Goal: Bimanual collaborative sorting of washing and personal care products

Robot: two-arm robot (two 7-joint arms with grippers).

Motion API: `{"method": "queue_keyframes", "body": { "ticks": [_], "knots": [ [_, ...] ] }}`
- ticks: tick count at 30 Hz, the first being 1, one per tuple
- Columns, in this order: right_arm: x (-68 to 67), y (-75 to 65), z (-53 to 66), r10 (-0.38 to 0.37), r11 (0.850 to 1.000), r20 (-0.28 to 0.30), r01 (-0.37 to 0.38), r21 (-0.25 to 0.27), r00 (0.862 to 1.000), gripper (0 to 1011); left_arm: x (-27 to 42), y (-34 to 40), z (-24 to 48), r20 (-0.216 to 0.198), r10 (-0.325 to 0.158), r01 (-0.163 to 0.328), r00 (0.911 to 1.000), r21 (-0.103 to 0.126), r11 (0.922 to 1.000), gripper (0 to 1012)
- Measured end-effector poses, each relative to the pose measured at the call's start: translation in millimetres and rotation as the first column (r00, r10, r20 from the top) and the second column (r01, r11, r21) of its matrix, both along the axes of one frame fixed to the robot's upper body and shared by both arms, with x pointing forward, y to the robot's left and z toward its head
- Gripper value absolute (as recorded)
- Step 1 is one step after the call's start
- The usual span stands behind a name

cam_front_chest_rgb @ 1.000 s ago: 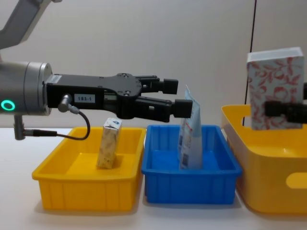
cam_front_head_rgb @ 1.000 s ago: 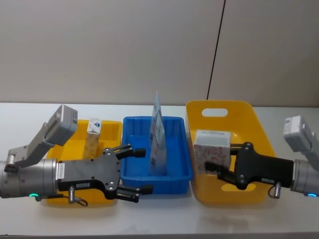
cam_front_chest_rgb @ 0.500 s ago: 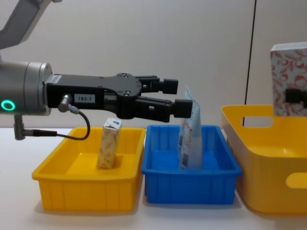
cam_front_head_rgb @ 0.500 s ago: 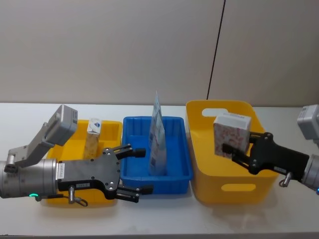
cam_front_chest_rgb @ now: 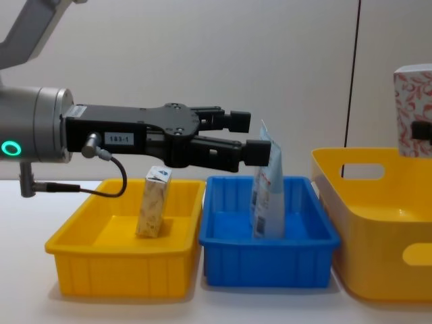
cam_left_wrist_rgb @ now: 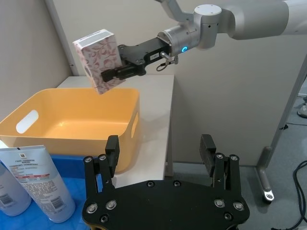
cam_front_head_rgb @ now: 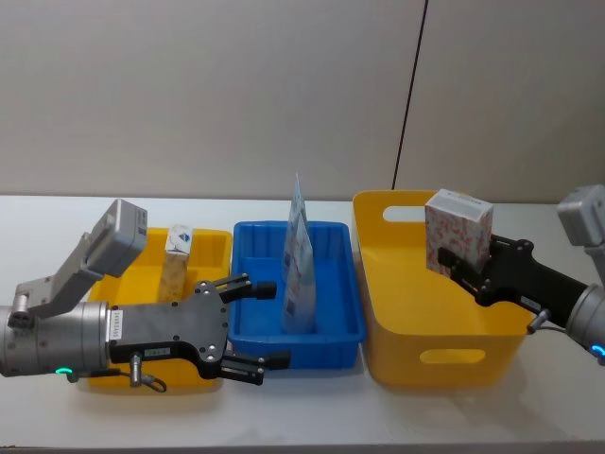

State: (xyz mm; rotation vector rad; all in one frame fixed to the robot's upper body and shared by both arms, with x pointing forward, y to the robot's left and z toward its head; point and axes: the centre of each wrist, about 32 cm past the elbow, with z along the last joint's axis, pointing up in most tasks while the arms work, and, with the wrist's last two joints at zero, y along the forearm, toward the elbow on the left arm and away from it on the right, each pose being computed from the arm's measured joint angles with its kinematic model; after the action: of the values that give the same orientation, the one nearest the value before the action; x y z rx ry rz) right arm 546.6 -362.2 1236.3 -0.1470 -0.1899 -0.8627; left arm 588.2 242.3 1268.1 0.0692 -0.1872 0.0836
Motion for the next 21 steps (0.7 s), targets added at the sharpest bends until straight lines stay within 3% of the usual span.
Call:
{"method": "queue_keyframes", "body": {
  "ticks": [5, 12, 21],
  "knots": [
    [2.6, 6.9, -1.6, -0.08, 0.997, -0.008, 0.08, 0.001, 0.997, 364, 0.0, 0.0, 0.0, 0.0, 0.0, 0.0, 1.0, 0.0, 1.0, 1001],
    [9.7, 20.7, -4.2, -0.192, 0.981, -0.018, 0.192, 0.0, 0.981, 364, 0.0, 0.0, 0.0, 0.0, 0.0, 0.0, 1.0, 0.0, 1.0, 1001],
    [25.7, 45.1, -9.0, -0.345, 0.939, -0.029, 0.345, -0.012, 0.938, 364, 0.0, 0.0, 0.0, 0.0, 0.0, 0.0, 1.0, 0.0, 1.0, 1001]
  ]
}}
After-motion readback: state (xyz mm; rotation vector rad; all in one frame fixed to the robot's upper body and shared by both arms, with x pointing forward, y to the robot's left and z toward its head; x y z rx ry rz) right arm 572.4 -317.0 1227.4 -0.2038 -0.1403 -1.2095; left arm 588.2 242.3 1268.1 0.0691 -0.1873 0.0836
